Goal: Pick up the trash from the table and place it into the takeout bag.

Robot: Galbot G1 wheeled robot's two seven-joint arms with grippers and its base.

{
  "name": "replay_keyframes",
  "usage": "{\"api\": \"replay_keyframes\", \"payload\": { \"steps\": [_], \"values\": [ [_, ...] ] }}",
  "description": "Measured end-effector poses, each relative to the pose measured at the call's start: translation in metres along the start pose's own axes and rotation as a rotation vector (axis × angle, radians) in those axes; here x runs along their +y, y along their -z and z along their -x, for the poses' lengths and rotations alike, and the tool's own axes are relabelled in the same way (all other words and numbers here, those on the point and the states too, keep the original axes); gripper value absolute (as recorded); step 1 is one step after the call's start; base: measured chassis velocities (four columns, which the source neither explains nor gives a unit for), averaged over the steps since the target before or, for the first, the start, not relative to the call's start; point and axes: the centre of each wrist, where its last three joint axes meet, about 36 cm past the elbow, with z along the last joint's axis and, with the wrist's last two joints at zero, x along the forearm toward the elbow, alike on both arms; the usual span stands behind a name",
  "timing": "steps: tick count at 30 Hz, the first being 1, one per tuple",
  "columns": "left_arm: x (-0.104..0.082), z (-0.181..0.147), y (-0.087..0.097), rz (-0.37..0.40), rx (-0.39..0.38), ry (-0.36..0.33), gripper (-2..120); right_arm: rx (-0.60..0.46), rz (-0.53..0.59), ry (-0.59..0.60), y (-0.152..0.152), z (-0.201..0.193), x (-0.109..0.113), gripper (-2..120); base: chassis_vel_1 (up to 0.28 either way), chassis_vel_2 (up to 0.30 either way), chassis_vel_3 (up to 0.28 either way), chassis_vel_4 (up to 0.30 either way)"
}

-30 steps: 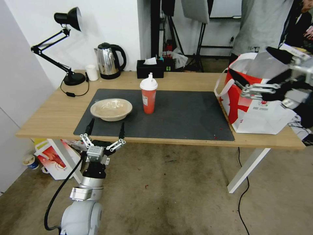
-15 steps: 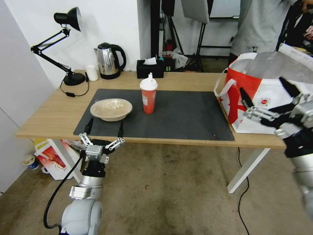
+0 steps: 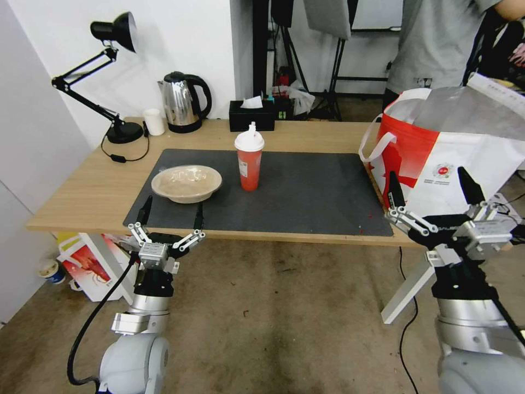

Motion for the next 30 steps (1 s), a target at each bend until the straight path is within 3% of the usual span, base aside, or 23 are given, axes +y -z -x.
{"api": "replay_keyframes", "payload": {
  "steps": [14, 30],
  "values": [
    [0.005, -0.008, 0.004, 0.009, 0.016, 0.014, 100, -0.002, -0.008, -0.002, -0.045, -0.037, 0.017, 100, 0.000, 0.000, 0.000, 0.000],
    [0.007, -0.007, 0.003, 0.015, 0.018, 0.019, 100, -0.020, -0.023, 0.013, -0.069, -0.072, 0.023, 100, 0.000, 0.000, 0.000, 0.000]
  ]
}}
